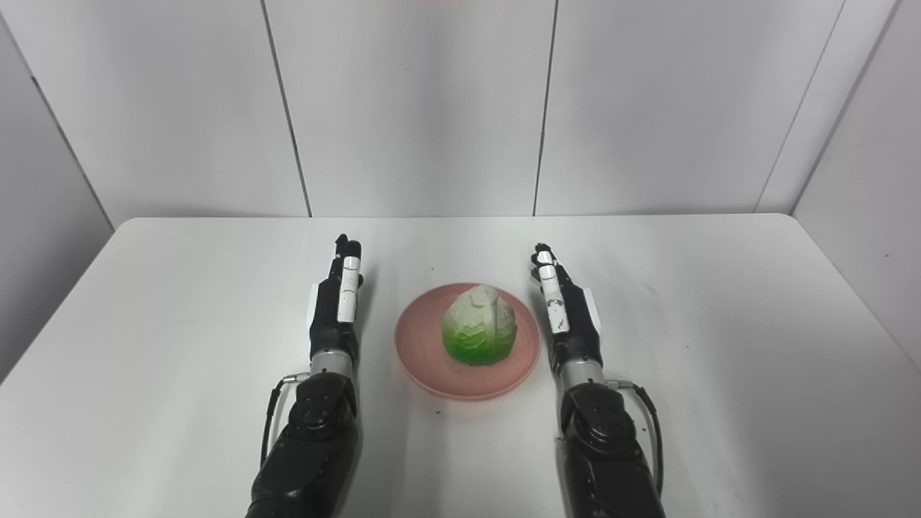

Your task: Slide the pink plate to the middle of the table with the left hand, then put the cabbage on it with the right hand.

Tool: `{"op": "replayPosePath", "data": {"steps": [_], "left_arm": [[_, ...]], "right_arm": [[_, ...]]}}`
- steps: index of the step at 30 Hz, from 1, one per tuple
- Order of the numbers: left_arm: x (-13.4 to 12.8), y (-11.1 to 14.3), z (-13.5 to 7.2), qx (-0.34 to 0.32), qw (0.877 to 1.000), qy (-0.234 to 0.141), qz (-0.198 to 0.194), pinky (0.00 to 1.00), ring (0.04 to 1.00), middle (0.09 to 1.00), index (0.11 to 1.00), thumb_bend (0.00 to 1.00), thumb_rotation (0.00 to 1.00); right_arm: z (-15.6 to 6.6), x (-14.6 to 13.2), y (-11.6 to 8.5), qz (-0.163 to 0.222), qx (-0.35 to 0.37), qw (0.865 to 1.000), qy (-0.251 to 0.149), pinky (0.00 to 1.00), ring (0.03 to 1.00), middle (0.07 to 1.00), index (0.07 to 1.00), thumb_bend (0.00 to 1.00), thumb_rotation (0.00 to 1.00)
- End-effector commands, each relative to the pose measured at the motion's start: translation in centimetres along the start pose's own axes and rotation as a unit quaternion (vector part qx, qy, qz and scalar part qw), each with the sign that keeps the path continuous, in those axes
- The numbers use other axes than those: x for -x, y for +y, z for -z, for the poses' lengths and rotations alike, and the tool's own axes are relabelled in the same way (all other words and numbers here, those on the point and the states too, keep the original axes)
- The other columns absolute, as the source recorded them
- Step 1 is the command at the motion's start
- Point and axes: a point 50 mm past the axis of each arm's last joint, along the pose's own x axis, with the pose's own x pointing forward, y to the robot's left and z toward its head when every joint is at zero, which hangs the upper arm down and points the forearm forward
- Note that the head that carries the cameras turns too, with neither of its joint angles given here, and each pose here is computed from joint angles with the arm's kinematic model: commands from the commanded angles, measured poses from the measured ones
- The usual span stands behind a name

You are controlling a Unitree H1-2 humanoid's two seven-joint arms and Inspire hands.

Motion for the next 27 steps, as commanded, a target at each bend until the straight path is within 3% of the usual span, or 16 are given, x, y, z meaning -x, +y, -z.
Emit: {"op": "replayPosePath", "data": {"steps": [1, 27], "left_arm": [[0.0, 0.3, 0.0, 0.001, 1.0, 0.006, -0.002, 1.0, 1.0, 0.996, 1.0, 0.89, 0.97], [0.2, 0.0, -1.0, 0.003, 1.0, 0.0, 0.003, 1.0, 1.0, 0.996, 1.0, 0.9, 0.98]], "right_arm": [[-0.9, -0.3, 0.3, 0.001, -0.01, 1.0, -0.022, 1.0, 0.918, 0.906, 0.89, 0.88, 1.0], [-0.4, 0.1, 0.1, 0.003, -0.006, 1.0, -0.017, 1.0, 0.914, 0.914, 0.904, 0.89, 1.0]]}}
